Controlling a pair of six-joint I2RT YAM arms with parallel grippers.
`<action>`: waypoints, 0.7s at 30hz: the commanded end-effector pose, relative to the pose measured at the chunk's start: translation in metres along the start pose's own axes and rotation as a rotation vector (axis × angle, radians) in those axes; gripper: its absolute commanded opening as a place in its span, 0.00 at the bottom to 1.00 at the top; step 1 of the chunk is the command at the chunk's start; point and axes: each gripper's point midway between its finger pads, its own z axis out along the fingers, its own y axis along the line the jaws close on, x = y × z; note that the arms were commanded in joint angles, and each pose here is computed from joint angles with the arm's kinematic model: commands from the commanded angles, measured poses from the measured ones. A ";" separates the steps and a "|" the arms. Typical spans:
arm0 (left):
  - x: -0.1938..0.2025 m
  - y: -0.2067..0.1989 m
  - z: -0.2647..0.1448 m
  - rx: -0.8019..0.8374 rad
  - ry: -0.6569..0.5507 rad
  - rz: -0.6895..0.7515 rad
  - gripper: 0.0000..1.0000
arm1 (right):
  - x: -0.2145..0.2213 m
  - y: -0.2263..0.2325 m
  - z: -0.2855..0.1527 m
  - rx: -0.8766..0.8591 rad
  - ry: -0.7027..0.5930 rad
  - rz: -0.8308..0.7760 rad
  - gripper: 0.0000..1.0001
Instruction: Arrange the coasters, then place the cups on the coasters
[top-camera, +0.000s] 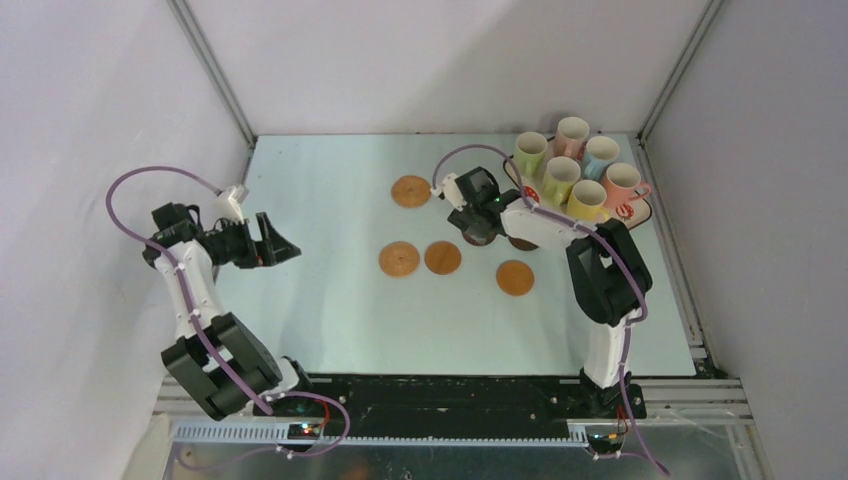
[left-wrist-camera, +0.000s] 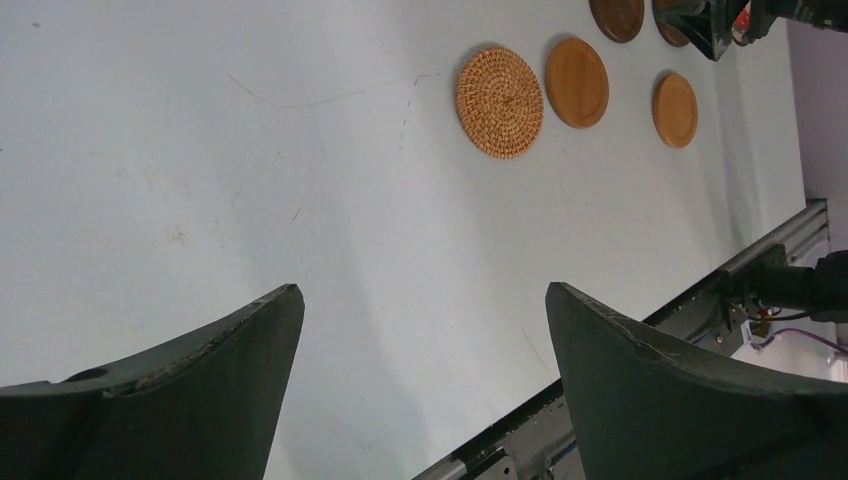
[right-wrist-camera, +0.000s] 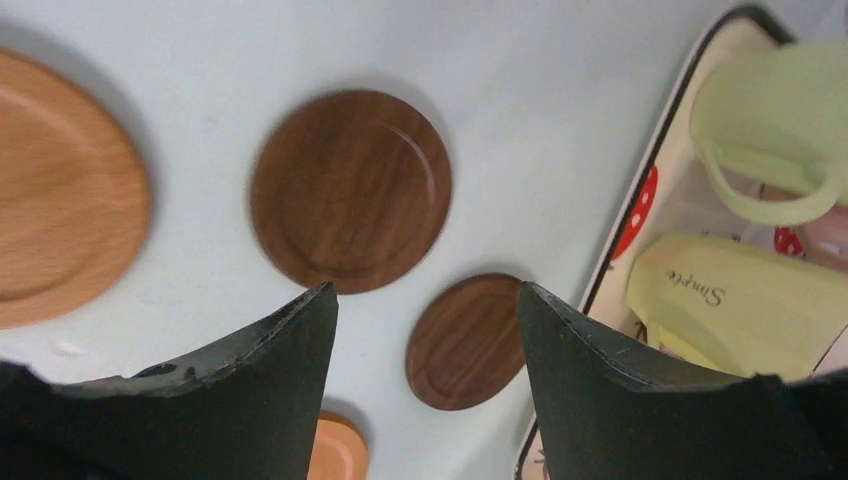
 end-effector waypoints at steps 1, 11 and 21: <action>-0.006 -0.006 -0.002 0.041 -0.024 0.026 0.98 | -0.068 0.036 -0.047 -0.059 -0.227 -0.066 0.72; -0.006 -0.003 -0.003 0.012 -0.033 0.038 0.98 | -0.139 0.123 -0.031 -0.095 -0.265 -0.226 0.73; -0.005 0.000 -0.002 0.004 -0.033 0.030 0.98 | -0.155 0.166 -0.007 -0.143 -0.264 -0.287 0.73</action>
